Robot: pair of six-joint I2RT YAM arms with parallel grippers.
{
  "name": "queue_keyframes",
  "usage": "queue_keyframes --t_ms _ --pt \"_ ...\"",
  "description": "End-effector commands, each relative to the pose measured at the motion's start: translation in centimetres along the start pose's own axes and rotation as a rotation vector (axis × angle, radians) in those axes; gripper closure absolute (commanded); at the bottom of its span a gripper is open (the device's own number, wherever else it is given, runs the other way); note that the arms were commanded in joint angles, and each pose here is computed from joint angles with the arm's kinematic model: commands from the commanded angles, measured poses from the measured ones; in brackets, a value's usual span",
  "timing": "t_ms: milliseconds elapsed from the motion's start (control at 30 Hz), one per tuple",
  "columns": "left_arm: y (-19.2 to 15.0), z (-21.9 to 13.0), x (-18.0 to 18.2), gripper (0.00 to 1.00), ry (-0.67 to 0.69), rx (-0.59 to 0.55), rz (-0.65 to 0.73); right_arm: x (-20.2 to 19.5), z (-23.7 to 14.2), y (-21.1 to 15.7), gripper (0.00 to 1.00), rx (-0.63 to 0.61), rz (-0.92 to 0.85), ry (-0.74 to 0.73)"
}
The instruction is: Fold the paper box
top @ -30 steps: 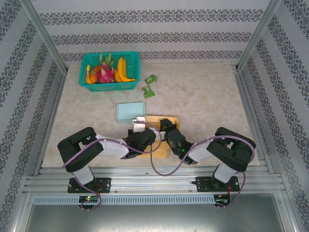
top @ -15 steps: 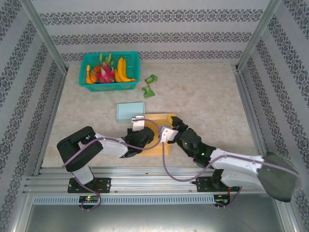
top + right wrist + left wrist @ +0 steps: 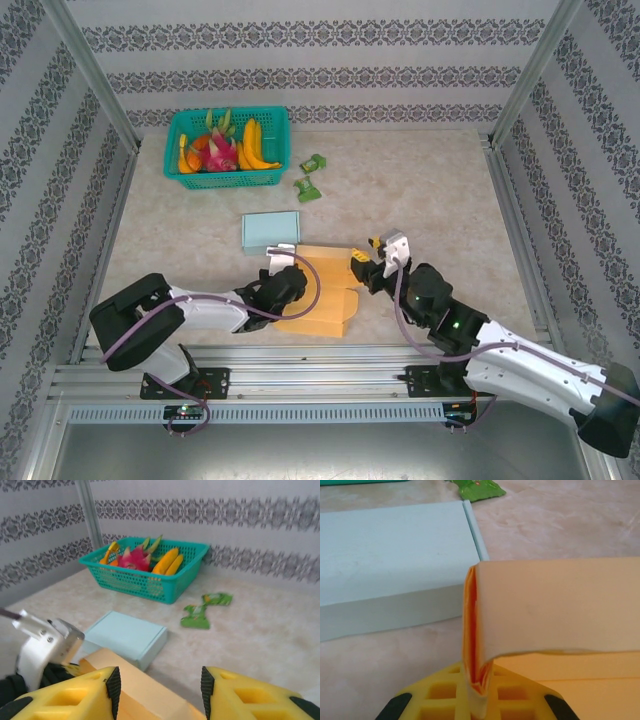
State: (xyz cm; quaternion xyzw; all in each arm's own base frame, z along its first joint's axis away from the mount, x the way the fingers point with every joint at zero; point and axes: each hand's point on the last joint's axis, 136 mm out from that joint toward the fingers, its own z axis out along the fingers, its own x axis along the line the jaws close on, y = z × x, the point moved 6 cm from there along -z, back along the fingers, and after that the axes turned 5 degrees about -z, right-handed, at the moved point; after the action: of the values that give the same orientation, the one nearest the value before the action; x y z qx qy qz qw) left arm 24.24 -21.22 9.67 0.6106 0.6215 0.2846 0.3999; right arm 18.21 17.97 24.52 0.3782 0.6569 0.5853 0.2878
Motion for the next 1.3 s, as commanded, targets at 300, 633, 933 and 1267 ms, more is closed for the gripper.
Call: queue_keyframes --t_ms 300,633,933,1267 --pt "0.3 -0.9 1.8 1.00 0.004 -0.074 -0.048 0.4 4.2 -2.1 0.49 0.211 0.316 -0.112" --pt "0.1 -0.8 1.7 1.00 -0.003 -0.077 -0.079 0.3 6.2 -5.0 0.47 0.303 0.358 -0.127" --pt "0.2 -0.6 1.9 1.00 0.033 -0.081 -0.105 1.0 7.1 -6.8 0.47 0.357 0.417 -0.092" --pt "0.2 -0.1 1.9 1.00 0.105 -0.075 -0.074 0.9 6.3 -5.1 0.48 0.342 0.307 -0.131"
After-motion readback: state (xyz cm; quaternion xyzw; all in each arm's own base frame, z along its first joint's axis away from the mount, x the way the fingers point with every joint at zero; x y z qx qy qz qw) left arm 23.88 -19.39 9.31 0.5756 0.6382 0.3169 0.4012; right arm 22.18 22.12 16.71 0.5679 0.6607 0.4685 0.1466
